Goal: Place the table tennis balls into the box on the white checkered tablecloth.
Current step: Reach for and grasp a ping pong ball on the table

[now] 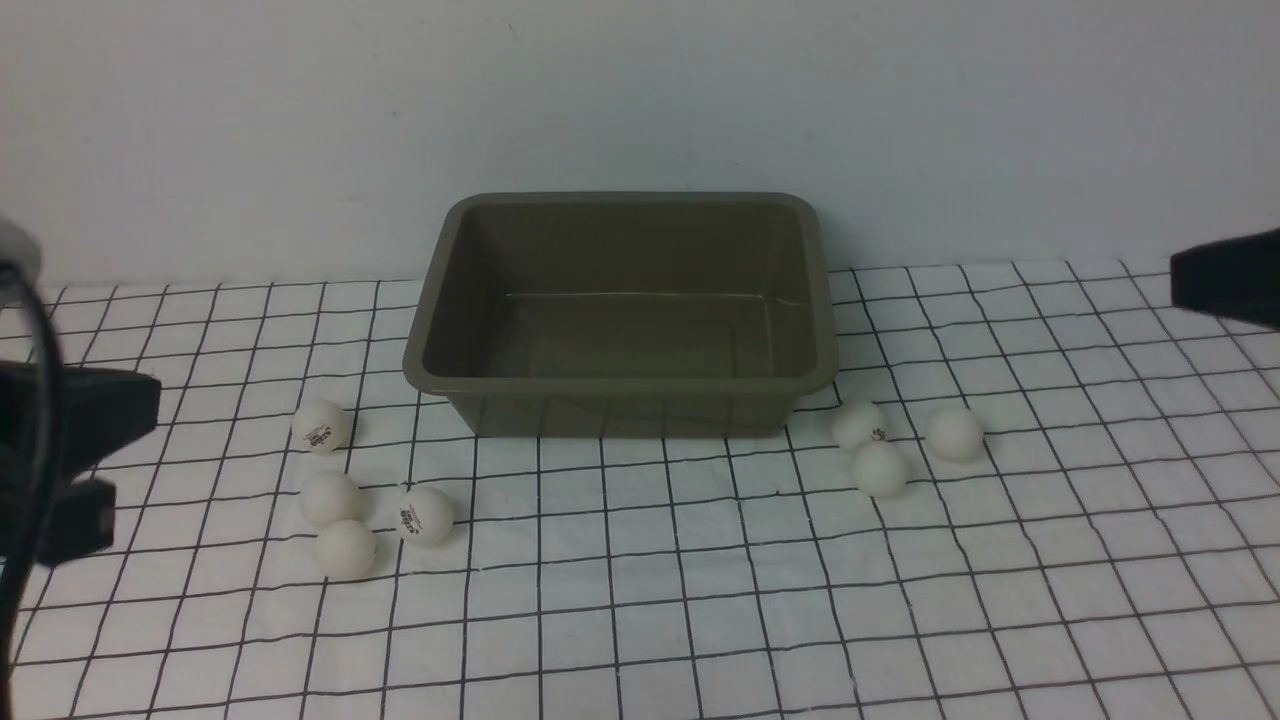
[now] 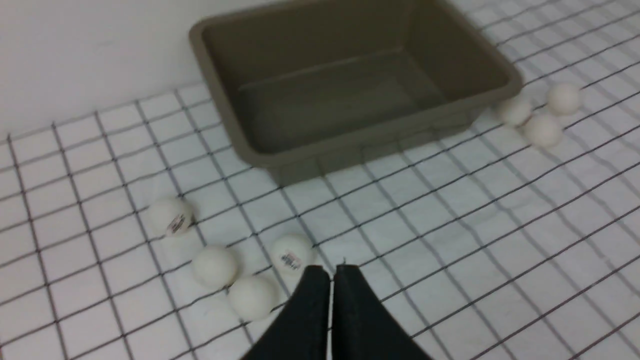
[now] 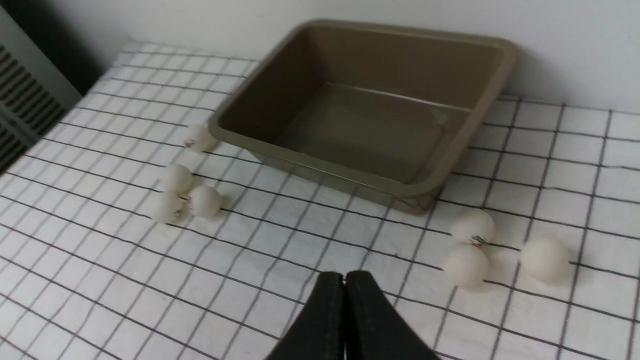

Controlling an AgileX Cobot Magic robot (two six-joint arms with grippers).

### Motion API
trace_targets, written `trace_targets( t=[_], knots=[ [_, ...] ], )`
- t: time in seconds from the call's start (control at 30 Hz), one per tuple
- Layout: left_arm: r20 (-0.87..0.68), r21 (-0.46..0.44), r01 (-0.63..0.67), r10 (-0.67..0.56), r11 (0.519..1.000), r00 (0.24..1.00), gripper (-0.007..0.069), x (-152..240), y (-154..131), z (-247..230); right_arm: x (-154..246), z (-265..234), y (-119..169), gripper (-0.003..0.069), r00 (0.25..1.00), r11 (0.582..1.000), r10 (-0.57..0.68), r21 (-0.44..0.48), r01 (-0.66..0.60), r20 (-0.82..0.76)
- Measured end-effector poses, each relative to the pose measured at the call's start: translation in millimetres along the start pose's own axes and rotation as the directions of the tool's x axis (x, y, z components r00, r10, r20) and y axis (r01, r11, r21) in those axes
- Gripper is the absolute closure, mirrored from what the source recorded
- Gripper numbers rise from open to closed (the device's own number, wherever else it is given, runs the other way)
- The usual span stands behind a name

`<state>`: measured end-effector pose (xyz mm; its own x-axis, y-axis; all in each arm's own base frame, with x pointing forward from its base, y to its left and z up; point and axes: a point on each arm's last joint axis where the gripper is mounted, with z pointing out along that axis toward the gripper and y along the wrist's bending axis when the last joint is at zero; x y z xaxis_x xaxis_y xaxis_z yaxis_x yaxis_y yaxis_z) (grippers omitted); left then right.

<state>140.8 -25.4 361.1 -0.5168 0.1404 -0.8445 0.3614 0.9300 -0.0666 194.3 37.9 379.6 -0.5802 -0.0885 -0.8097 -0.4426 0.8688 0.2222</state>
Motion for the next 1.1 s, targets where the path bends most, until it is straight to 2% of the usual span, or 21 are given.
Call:
trace_targets(
  t=[0.17, 0.23, 0.37, 0.63, 0.87, 0.97, 1.03, 1.1],
  knots=[
    [-0.121, -0.063, 0.025, -0.033, 0.998, 0.992, 0.0629, -12, 19, 20, -14, 24, -27, 0.0675, 0.993, 0.995, 0.016, 0.1, -0.004, -0.113],
    [-0.182, -0.106, 0.046, -0.065, 0.993, 0.981, 0.0629, -16, 32, 34, -18, 43, -49, 0.0673, 0.979, 0.983, 0.011, 0.181, 0.027, -0.205],
    [-0.259, -0.128, 0.072, -0.104, 0.989, 0.96, 0.0629, -15, 45, 57, -18, 72, -69, 0.0671, 0.955, 0.97, -0.002, 0.231, 0.074, -0.297],
    [-0.378, -0.114, 0.053, -0.093, 0.992, 0.921, 0.0626, -3, 63, 99, 2, 154, -71, 0.0671, 0.902, 0.976, -0.068, 0.157, 0.148, -0.426],
    [-0.414, -0.104, 0.03, -0.07, 0.994, 0.907, 0.0597, 4, 73, 123, 5, 176, -72, 0.0654, 0.909, 0.973, -0.088, 0.159, 0.165, -0.409],
    [-0.411, -0.11, 0.025, -0.068, 0.994, 0.909, 0.0549, 5, 76, 129, 4, 179, -74, 0.0622, 0.916, 0.971, -0.091, 0.169, 0.168, -0.391],
    [-0.396, -0.12, 0.019, -0.065, 0.993, 0.916, 0.0487, 5, 78, 132, 5, 186, -77, 0.0552, 0.916, 0.971, -0.089, 0.172, 0.168, -0.392],
    [-0.39, -0.121, 0.011, -0.057, 0.993, 0.919, 0.0457, 4, 79, 133, 5, 190, -79, 0.0519, 0.914, 0.971, -0.087, 0.171, 0.166, -0.396]
  ],
)
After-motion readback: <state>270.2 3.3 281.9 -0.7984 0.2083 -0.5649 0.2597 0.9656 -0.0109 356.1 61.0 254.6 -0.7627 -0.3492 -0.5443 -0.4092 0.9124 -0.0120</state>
